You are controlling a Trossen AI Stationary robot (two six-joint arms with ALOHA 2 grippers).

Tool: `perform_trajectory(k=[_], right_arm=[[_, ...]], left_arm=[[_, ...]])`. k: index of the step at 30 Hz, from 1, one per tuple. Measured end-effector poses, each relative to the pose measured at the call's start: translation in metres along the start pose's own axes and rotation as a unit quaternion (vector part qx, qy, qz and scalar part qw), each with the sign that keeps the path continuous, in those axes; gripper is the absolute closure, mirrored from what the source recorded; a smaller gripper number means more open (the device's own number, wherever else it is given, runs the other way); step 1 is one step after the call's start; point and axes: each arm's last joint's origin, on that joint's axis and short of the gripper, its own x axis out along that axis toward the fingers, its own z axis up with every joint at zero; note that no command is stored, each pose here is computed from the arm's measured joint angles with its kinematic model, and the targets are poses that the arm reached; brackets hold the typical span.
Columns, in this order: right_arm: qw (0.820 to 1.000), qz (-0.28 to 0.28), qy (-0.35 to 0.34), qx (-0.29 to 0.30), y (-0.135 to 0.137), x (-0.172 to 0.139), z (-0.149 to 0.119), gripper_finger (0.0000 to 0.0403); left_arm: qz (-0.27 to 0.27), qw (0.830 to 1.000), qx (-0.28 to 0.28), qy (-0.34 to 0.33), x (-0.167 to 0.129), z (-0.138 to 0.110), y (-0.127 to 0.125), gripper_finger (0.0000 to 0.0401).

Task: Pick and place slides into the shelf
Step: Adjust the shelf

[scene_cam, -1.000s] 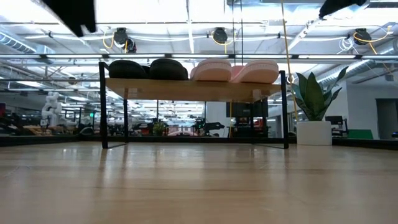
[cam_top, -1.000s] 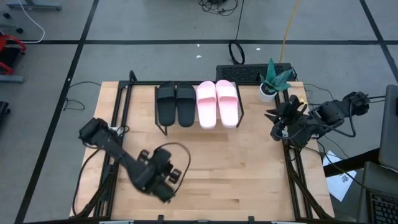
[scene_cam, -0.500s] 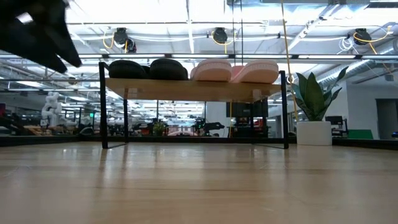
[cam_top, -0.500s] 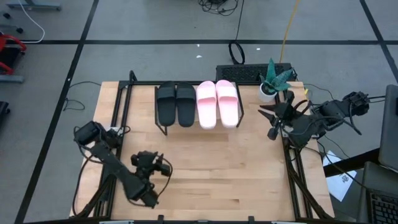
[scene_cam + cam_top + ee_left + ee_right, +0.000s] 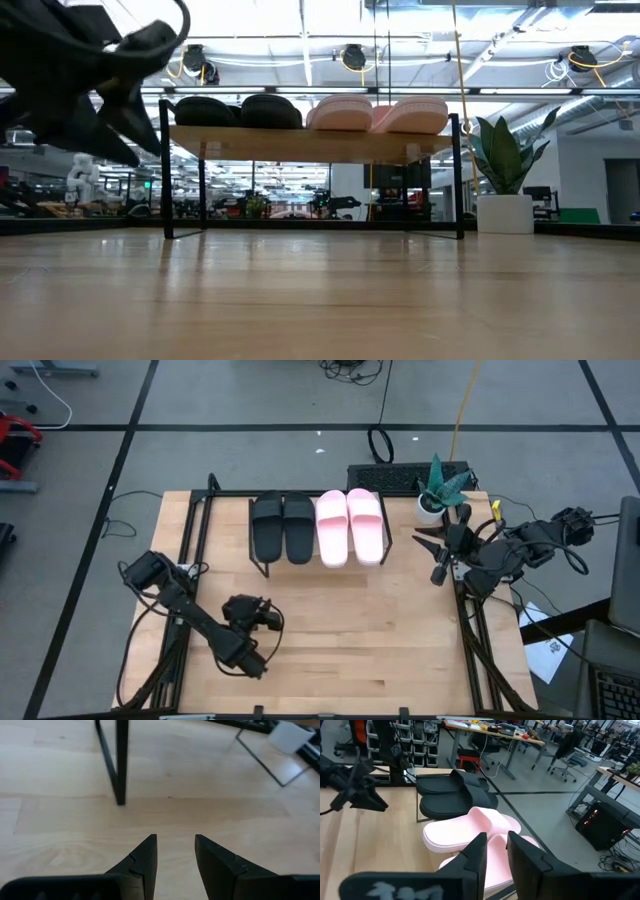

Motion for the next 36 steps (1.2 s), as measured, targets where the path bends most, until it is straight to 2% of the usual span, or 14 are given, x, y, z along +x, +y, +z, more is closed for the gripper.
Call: perform_trajectory(k=[11, 16, 20, 25, 30, 36], right_arm=[[1.000, -0.001, -0.006, 0.007, 0.000, 0.000, 0.001, 0.0335], [1.000, 0.002, -0.021, 0.012, 0.001, 0.000, 0.006, 0.0335], [0.999, 0.004, -0.032, 0.013, 0.001, 0.000, 0.009, 0.0335], [0.999, 0.004, -0.033, 0.014, 0.001, 0.000, 0.009, 0.0335], [0.999, 0.005, -0.041, 0.025, 0.001, -0.001, 0.012, 0.0335], [0.999, 0.006, -0.045, 0.030, 0.001, -0.001, 0.013, 0.0335]], left_arm=[[-0.018, 0.999, 0.006, -0.026, -0.002, 0.026, -0.003, 0.0272], [-0.008, 1.000, 0.012, -0.026, 0.004, 0.028, -0.006, 0.0272], [0.016, 0.999, 0.042, 0.002, 0.007, 0.027, -0.007, 0.0272], [0.031, 0.998, 0.038, 0.031, 0.007, 0.024, -0.007, 0.0272], [0.016, 0.998, 0.061, 0.031, 0.007, 0.023, -0.010, 0.0272], [0.001, 0.999, 0.046, 0.020, 0.008, 0.023, -0.013, 0.0272]])
